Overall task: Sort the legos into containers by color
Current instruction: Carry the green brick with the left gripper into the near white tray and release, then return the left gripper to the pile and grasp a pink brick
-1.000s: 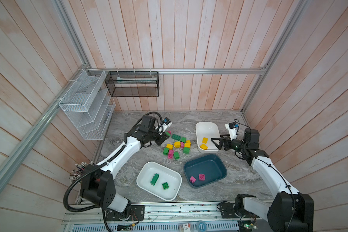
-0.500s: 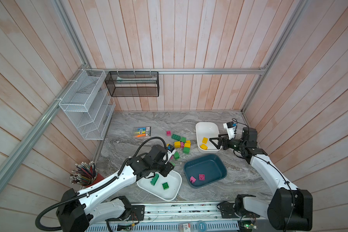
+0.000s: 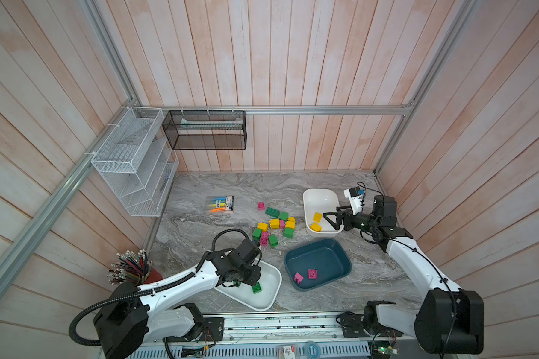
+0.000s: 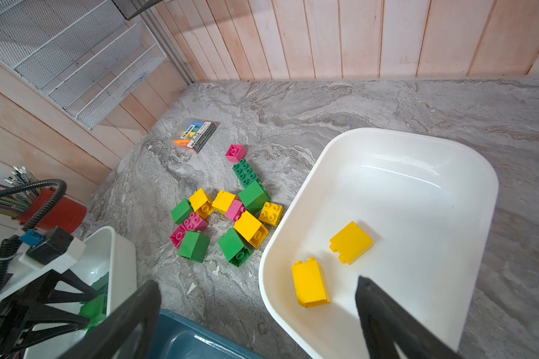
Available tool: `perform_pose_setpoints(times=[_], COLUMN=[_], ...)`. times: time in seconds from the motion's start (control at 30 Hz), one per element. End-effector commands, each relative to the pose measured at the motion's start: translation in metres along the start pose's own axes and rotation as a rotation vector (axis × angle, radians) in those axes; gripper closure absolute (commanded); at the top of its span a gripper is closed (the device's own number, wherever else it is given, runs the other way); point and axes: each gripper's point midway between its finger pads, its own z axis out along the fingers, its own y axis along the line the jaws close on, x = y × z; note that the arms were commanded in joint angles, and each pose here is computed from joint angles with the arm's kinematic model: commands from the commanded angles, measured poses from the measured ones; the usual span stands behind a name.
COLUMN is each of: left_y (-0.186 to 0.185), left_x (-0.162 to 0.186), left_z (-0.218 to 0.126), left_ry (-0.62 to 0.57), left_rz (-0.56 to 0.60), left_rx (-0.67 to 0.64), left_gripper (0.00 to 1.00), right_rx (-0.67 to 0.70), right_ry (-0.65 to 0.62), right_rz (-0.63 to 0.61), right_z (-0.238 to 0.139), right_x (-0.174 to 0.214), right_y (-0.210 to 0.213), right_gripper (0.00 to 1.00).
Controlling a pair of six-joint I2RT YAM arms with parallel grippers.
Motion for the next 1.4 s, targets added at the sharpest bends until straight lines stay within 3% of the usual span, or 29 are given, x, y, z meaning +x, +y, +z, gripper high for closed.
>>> perform_pose_setpoints(times=[0.0,0.07,0.17,0.4,0.6,0.8,1.0,1.37], left_y=[-0.016,-0.024,-0.020,0.040,0.067,0.094,0.121,0.135], left_x=[-0.029,-0.046,-0.074,-0.175,-0.255,-0.310,-0.332,-0.325], left_z=[-0.020,-0.036,-0.059,-0.072,-0.037,0.004,0.041,0.098], left_ry=[-0.094,-0.167,-0.247,-0.429,-0.440,-0.465,-0.447,-0.355], left_rz=[0.038,0.066,0.090,-0.013,-0.067,-0.117,-0.158,-0.206], left_rx=[0.044,0.068,0.057,-0.049,-0.141,-0.201,-0.296,-0.273], left_gripper=[0.39,0.33,0.32,0.29,0.29,0.30,0.30,0.32], right_rx=[-0.019,-0.017,-0.013,-0.007,0.011,0.012,0.021,0.028], right_ry=[-0.018,-0.021,-0.025,-0.037,-0.045,-0.047,-0.047,-0.031], right_rz=[-0.035,-0.039,-0.044,-0.048,-0.053,-0.047,-0.049,-0.043], right_z=[-0.004,-0.004,-0.004,-0.005,-0.008,-0.009,-0.010,-0.006], right_x=[-0.010,-0.011,-0.013,-0.015,-0.017,-0.015,-0.015,-0.012], right_y=[0.009,0.009,0.009,0.008,0.008,0.008,0.007,0.003], right_gripper=[0.02,0.02,0.02,0.02,0.02,0.02,0.02,0.02])
